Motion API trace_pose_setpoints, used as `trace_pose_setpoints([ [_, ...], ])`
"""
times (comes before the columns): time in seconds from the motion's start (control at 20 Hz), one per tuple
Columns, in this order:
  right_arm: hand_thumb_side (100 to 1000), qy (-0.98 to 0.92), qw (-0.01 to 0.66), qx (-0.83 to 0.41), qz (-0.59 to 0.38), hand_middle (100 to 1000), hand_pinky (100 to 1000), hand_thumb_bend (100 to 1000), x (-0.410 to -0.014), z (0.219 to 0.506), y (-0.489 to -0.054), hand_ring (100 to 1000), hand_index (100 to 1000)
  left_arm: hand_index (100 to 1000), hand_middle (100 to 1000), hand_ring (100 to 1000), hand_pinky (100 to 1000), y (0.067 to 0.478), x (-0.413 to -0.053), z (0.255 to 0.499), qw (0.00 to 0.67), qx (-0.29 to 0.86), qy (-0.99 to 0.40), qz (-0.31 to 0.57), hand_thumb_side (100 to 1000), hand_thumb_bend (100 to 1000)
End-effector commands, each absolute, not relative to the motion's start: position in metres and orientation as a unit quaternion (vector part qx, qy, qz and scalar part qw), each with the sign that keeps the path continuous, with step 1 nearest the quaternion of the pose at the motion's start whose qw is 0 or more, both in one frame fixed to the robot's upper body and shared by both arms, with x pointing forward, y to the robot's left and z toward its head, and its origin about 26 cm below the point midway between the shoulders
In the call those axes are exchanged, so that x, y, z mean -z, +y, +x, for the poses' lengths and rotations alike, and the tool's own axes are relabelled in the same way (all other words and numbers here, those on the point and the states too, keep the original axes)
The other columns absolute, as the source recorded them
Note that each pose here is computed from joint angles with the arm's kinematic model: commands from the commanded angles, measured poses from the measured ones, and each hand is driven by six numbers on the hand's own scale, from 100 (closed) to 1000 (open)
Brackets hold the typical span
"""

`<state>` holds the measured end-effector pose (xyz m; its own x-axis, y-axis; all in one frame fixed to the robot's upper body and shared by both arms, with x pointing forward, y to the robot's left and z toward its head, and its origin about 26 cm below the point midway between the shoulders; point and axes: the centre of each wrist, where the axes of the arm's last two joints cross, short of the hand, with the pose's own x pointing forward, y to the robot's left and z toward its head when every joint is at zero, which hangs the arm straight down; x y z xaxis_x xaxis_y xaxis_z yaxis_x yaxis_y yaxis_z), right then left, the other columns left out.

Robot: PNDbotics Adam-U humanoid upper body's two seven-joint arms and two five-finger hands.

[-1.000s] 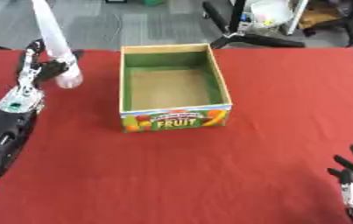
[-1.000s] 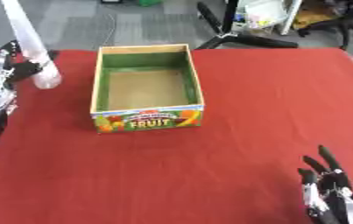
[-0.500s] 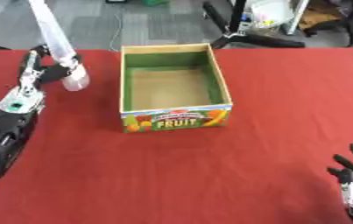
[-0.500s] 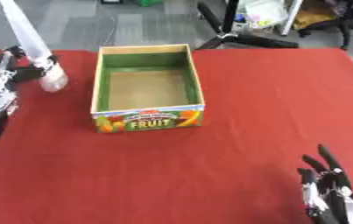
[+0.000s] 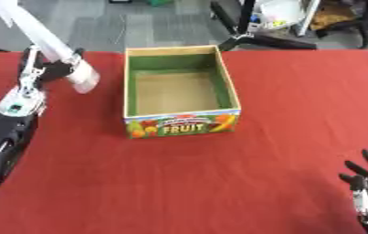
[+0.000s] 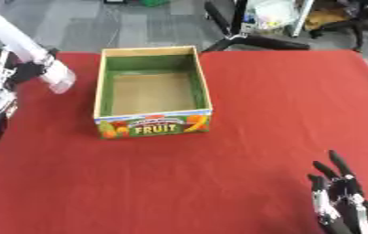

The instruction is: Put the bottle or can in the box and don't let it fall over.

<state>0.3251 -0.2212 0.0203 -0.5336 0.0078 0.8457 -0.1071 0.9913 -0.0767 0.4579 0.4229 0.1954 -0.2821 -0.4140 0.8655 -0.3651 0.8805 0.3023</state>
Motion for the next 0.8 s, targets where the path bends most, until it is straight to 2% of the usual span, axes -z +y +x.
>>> trace_pose_setpoints([
  [0.05,470,-0.88,0.47,-0.062,0.028,1000,797,100,-0.028,0.327,-0.224,894,949,393,292,1000,242,0.419,-0.24,0.455,0.499,0.04,-0.83,0.247,100,100],
  [0.4,470,-0.879,0.472,-0.064,0.028,1000,798,100,-0.027,0.326,-0.225,894,950,385,280,1000,232,0.39,-0.273,0.454,0.462,0.062,-0.859,0.212,100,100],
  [0.45,470,-0.879,0.472,-0.064,0.029,1000,798,100,-0.027,0.326,-0.225,894,950,383,279,1000,231,0.384,-0.277,0.453,0.455,0.069,-0.864,0.205,100,124],
  [0.5,470,-0.878,0.473,-0.064,0.029,1000,798,100,-0.026,0.326,-0.225,894,950,384,283,1000,232,0.379,-0.282,0.452,0.448,0.08,-0.868,0.199,100,100],
  [0.8,470,-0.877,0.474,-0.067,0.032,1000,798,100,-0.026,0.326,-0.224,894,950,385,299,1000,236,0.338,-0.297,0.448,0.425,0.18,-0.869,0.176,100,100],
])
